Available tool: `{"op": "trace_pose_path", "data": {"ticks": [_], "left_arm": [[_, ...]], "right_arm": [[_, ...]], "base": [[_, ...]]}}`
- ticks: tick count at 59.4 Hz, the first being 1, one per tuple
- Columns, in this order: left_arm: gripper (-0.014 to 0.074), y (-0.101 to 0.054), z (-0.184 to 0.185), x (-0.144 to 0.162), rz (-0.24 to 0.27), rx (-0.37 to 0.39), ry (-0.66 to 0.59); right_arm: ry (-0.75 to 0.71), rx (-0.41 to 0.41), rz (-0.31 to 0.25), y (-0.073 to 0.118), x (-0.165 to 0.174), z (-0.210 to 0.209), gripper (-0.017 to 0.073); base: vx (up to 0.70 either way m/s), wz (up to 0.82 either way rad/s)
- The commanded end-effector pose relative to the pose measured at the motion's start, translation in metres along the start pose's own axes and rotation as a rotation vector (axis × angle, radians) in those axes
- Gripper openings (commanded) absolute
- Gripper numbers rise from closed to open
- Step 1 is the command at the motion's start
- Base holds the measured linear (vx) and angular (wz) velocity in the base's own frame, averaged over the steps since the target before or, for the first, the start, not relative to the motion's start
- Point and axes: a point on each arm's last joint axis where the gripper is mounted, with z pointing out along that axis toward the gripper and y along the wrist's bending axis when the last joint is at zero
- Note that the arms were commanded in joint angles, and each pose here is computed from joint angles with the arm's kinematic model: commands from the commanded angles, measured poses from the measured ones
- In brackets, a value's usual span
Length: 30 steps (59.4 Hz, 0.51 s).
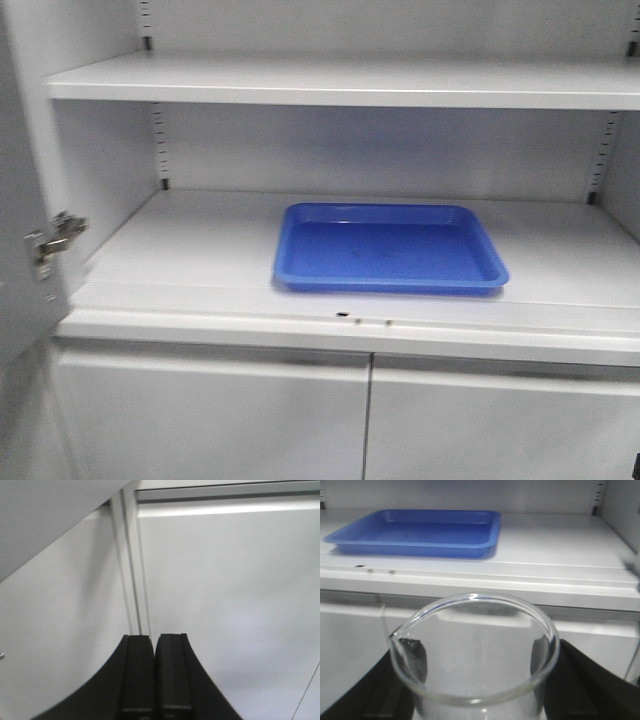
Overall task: Pick beaker and place in left cabinet
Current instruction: 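Align the base in front of the shelf with the blue tray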
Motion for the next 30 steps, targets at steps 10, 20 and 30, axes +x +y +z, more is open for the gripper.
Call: {"op": "trace_pose_path", "data": {"ticks": [10, 20, 30], "left_arm": [[0.0004, -0.0014, -0.0028, -0.0120, -0.001, 0.018, -0.099], [0.0004, -0.0014, -0.0028, -0.0120, -0.001, 0.018, -0.099], [0.0004, -0.0014, -0.0028, -0.0120, -0.001, 0.018, -0.099]], "right_arm": [[-0.036, -0.021, -0.011, 0.0021, -0.0116, 0.0000, -0.0004], [-0.035, -0.029, -0.012, 0.0032, -0.0115, -0.0001, -0.0004], [-0.035, -0.029, -0.012, 0.0032, -0.0115, -0.0001, -0.0004]], "base": [[0.30, -0.34], [0.30, -0.21], [0.29, -0.12]]}}
